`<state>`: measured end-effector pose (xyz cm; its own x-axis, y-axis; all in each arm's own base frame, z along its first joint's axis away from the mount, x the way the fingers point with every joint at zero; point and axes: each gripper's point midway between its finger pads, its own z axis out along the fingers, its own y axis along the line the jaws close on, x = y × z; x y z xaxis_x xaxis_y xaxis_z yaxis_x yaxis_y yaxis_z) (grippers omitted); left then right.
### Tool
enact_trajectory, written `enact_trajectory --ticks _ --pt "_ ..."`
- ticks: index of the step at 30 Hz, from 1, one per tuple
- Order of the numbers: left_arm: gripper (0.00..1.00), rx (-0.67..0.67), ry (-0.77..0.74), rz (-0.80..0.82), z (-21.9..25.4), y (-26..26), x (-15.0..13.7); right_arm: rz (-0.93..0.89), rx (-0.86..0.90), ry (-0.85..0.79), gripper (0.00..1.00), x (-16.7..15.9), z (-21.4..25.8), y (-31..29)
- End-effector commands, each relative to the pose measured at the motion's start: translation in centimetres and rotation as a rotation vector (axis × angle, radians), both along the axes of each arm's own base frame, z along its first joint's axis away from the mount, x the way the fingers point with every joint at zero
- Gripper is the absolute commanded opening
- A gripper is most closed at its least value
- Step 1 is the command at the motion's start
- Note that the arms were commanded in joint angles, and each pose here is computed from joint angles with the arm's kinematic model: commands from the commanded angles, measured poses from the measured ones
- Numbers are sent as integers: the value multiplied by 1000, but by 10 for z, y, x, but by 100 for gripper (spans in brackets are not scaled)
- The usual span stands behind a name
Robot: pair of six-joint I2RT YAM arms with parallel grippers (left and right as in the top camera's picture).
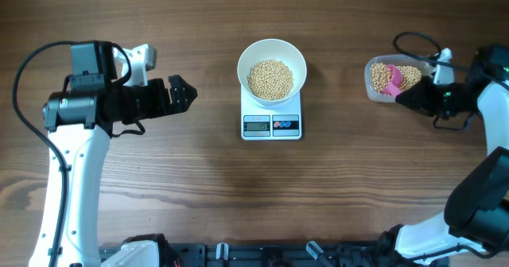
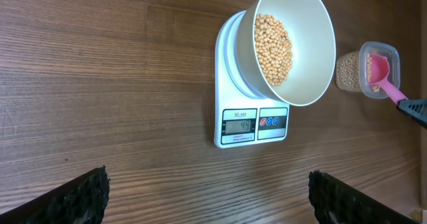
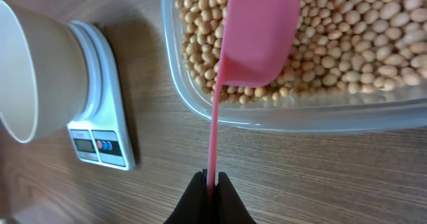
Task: Scoop item into bowl and weigh 150g on scale
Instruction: 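Dip the scoop into the soybean tub and lift it filled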
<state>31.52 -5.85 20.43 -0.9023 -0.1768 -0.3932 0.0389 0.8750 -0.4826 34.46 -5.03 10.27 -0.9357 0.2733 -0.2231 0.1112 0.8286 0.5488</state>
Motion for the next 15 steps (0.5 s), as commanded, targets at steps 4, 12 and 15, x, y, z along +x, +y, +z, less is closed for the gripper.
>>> enact_trajectory --ticks 4,12,15 --pt "100 -6 -31 -27 9 -3 2 -51 116 -27 4 -1 7 -4" --pt "100 -6 -31 -27 9 -3 2 -89 303 -19 4 4 6 5" --pt "100 -6 -31 -27 9 -3 2 -115 349 -6 4 4 2 1"
